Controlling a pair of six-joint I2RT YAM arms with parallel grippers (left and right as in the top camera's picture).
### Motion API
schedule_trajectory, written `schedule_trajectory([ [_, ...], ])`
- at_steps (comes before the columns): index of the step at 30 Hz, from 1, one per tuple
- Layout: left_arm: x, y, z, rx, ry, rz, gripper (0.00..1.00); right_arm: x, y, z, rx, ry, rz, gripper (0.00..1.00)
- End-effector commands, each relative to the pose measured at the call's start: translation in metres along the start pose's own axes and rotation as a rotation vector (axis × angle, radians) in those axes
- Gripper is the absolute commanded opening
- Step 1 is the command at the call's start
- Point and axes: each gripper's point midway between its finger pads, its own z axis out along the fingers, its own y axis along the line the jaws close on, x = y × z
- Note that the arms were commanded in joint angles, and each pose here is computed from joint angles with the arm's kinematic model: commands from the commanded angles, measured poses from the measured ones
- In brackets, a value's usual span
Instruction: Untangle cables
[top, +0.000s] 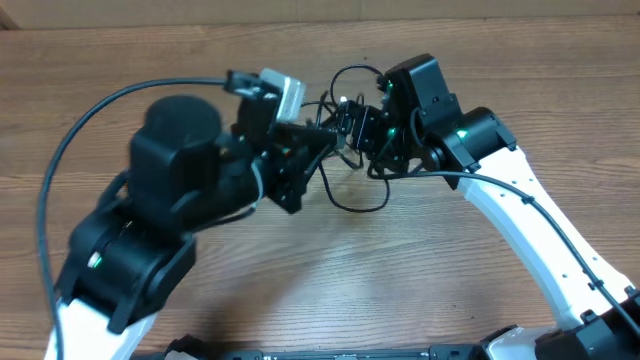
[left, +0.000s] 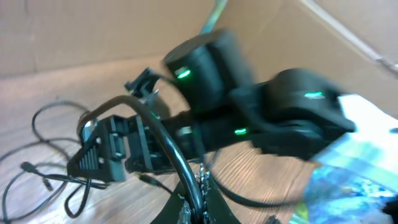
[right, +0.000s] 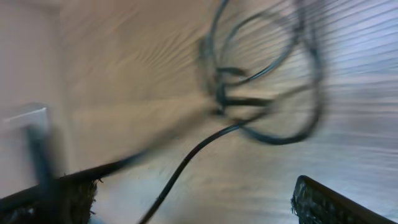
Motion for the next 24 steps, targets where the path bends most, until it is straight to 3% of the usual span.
schedule_trajectory([
  [1, -0.014, -0.035, -0.046, 0.088, -0.111, 0.061, 0.04, -0.026, -0.041, 0.012, 0.186, -0.158, 0.111, 1.0],
  [11, -0.016, -0.058, -0.108, 0.088, -0.248, 0.101, 0.04, -0.021, -0.108, 0.071, 0.405, -0.079, 0.163, 1.0],
  [14, -0.016, -0.033, -0.113, -0.056, -0.275, 0.07, 0.04, -0.018, -0.124, 0.077, 0.45, -0.049, 0.187, 1.0],
  [19, -0.007, 0.036, -0.125, -0.435, -0.285, -0.023, 0.04, -0.021, -0.149, 0.067, 0.515, -0.034, 0.24, 1.0],
  [24, -0.002, 0.074, -0.145, -0.675, -0.314, -0.081, 0.05, -0.03, -0.187, 0.044, 0.625, -0.055, 0.311, 1.0],
])
